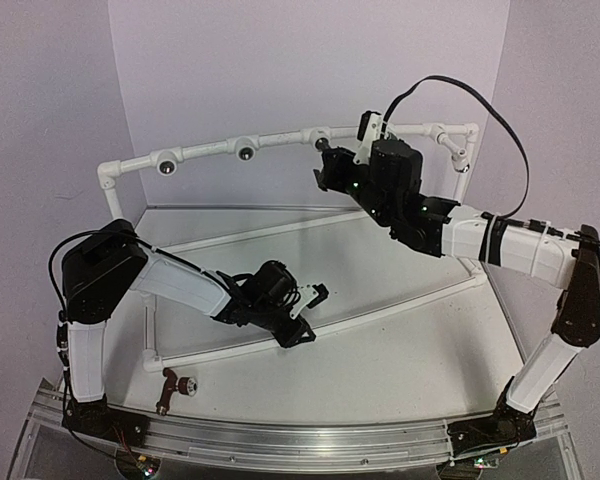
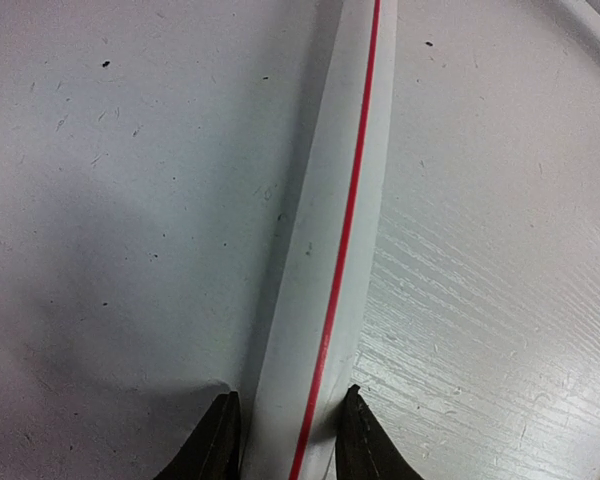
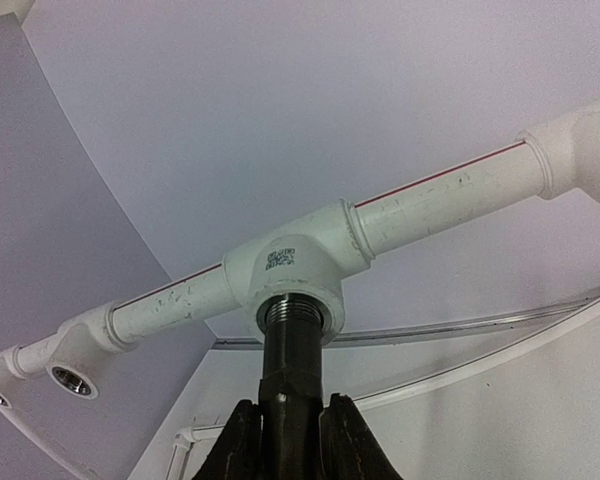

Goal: Install the water faucets

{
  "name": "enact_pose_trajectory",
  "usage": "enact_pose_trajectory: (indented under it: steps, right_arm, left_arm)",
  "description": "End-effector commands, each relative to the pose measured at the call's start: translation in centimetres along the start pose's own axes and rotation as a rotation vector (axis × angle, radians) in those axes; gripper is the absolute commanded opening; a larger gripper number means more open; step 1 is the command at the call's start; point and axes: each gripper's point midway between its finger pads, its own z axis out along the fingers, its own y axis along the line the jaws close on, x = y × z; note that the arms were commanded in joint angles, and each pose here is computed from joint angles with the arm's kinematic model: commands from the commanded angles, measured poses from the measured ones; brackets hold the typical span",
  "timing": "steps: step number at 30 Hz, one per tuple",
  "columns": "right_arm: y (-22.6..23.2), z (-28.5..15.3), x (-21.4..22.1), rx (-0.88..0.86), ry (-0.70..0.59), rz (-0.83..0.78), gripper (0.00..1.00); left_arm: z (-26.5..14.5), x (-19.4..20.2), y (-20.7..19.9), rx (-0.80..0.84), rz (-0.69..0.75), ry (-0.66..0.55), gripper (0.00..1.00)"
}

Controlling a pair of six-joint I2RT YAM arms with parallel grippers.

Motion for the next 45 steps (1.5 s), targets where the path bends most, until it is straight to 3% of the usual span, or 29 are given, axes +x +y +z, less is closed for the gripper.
enact_pose_trajectory:
  steps: [1,22,39,45]
  right_arm:
    - [-1.1,0.8,-3.3,-0.055,-0.125,0.248,0.00]
    - [-1.6,2.6,0.3,-0.163,-0.061,0.797,0.00]
    - [0.7,3.0,0.6,-0.287,-0.182,1.174,0.00]
    - [1.2,1.7,0.7,-0.232,-0.190,1.106,0.00]
  left_arm:
    - [1.6,14.6,-2.0,0.053,-0.191,0.456,0.07]
    - [1.4,14.2,-2.3,0.051,-0.180,0.446,0.07]
    - [1.3,14.0,-2.5,0.054,-0.176,0.441,0.07]
    - [1.4,14.2,-2.2,0.035,-0.179,0.448,0.07]
